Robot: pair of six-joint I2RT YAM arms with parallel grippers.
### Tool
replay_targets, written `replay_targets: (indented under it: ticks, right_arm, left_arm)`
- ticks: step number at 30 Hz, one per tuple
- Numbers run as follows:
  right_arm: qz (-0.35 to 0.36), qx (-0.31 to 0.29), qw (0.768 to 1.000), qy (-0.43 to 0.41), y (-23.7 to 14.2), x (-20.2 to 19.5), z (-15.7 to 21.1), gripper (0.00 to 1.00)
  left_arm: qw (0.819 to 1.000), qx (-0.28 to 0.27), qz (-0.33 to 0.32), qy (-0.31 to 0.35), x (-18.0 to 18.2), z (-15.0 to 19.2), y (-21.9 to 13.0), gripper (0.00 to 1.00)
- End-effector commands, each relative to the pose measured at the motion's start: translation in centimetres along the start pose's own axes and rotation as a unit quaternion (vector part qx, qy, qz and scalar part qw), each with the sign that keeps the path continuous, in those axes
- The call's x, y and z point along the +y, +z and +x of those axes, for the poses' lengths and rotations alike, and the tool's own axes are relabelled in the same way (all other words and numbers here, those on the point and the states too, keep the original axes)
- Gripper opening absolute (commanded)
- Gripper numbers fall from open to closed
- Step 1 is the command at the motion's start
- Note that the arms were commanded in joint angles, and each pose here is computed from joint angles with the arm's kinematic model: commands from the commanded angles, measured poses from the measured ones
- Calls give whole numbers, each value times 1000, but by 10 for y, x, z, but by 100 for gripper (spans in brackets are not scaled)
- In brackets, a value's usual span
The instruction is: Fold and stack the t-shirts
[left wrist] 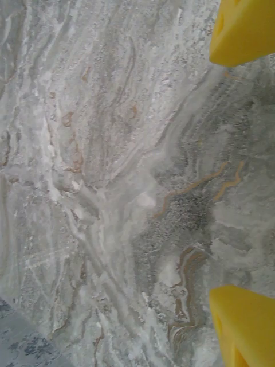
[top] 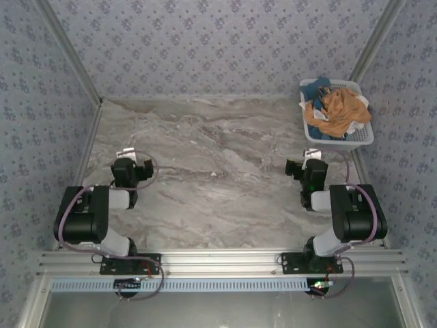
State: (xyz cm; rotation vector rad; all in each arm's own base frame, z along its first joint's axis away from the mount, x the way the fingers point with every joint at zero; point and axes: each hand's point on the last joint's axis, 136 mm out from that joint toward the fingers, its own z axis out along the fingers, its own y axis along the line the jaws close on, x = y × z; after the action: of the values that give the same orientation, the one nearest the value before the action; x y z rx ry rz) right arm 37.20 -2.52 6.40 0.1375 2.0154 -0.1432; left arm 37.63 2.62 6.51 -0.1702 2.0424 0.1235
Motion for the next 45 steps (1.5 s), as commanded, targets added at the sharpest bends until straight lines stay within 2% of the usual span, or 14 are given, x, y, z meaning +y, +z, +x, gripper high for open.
replay_targets:
  ticks: [1,34,37,41,43,45]
  right_arm:
    - [0,-47,999,-5,5,-1,-28,100]
    - [-4,-52,999,-5,2,0,-27,100]
    - [29,-94,995,-23,-19,-3,-39,100]
    - [70,-157,982,-83,-60,17,-81,100]
    - [57,-184,979,-65,-82,28,-112,100]
    - [51,-174,983,-18,-99,36,-146,100]
  left_arm:
    - [999,-51,9,2,-3,-31,5,98]
    - [998,-54,10,1,-3,-31,4,98]
    - [998,-66,-7,1,1,-41,-6,98]
    - [995,-91,-43,21,1,-68,-34,98]
    - [991,-119,-47,32,-5,-89,-49,98]
    - [986,-155,-53,39,-11,-118,-65,98]
